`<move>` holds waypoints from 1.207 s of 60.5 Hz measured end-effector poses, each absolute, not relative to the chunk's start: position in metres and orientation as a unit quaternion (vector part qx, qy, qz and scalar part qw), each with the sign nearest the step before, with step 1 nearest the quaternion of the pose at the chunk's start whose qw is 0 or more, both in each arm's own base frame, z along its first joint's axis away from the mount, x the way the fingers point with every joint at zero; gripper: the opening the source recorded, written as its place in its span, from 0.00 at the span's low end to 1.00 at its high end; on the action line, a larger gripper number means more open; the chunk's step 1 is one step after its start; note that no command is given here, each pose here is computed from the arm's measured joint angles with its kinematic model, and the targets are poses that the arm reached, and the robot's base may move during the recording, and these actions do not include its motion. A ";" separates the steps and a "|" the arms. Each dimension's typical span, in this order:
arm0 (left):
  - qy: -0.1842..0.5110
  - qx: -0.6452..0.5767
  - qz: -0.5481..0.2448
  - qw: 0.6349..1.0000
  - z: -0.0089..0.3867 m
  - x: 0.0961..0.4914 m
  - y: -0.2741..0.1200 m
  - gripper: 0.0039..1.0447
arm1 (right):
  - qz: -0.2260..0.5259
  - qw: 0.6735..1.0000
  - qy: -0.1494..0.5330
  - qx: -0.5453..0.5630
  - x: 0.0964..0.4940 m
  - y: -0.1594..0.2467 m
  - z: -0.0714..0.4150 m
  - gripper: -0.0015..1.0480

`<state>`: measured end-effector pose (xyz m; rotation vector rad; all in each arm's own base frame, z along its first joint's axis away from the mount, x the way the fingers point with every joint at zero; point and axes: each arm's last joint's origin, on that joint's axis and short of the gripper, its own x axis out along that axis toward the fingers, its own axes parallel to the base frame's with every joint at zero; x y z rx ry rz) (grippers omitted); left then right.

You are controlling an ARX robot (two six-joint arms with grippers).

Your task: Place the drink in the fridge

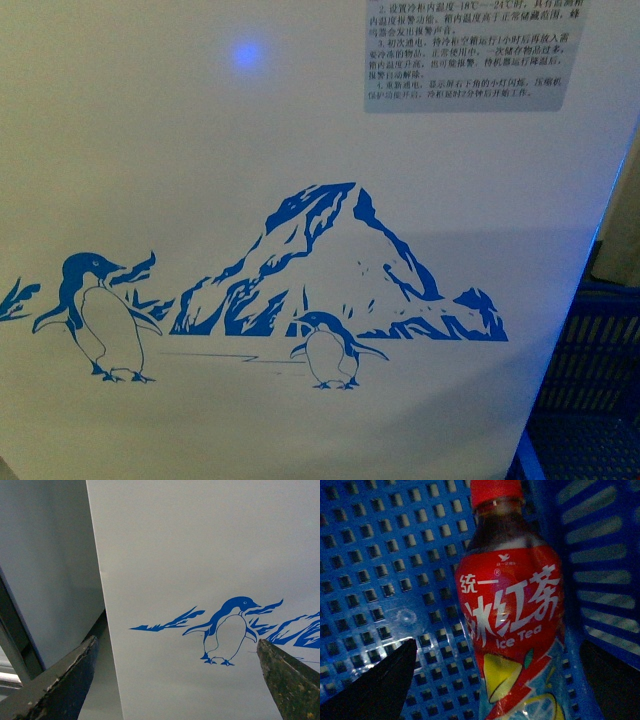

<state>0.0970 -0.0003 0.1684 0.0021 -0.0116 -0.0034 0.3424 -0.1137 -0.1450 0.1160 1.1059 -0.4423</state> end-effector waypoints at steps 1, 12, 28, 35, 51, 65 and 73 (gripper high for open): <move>-0.006 0.001 -0.002 1.000 0.168 0.097 0.000 0.92 | -0.209 0.825 0.522 0.055 0.342 -0.114 -0.147 0.93; -0.006 0.001 -0.002 1.000 0.168 0.097 0.000 0.92 | -0.221 0.812 0.535 0.069 0.341 -0.116 -0.170 0.93; -0.006 0.001 -0.002 1.000 0.168 0.097 0.000 0.92 | -0.235 0.802 0.545 0.075 0.343 -0.122 -0.189 0.93; -0.006 0.001 -0.002 1.000 0.168 0.097 0.000 0.92 | -0.238 0.795 0.551 0.085 0.349 -0.127 -0.196 0.93; -0.006 0.001 -0.002 1.000 0.168 0.097 0.000 0.92 | -0.219 0.794 0.557 0.106 0.356 -0.126 -0.200 0.75; -0.006 0.001 -0.002 1.000 0.168 0.097 0.000 0.92 | -0.208 0.796 0.558 0.107 0.355 -0.122 -0.197 0.49; -0.006 0.001 -0.002 1.000 0.168 0.097 0.000 0.92 | -0.207 0.796 0.558 0.109 0.351 -0.121 -0.188 0.40</move>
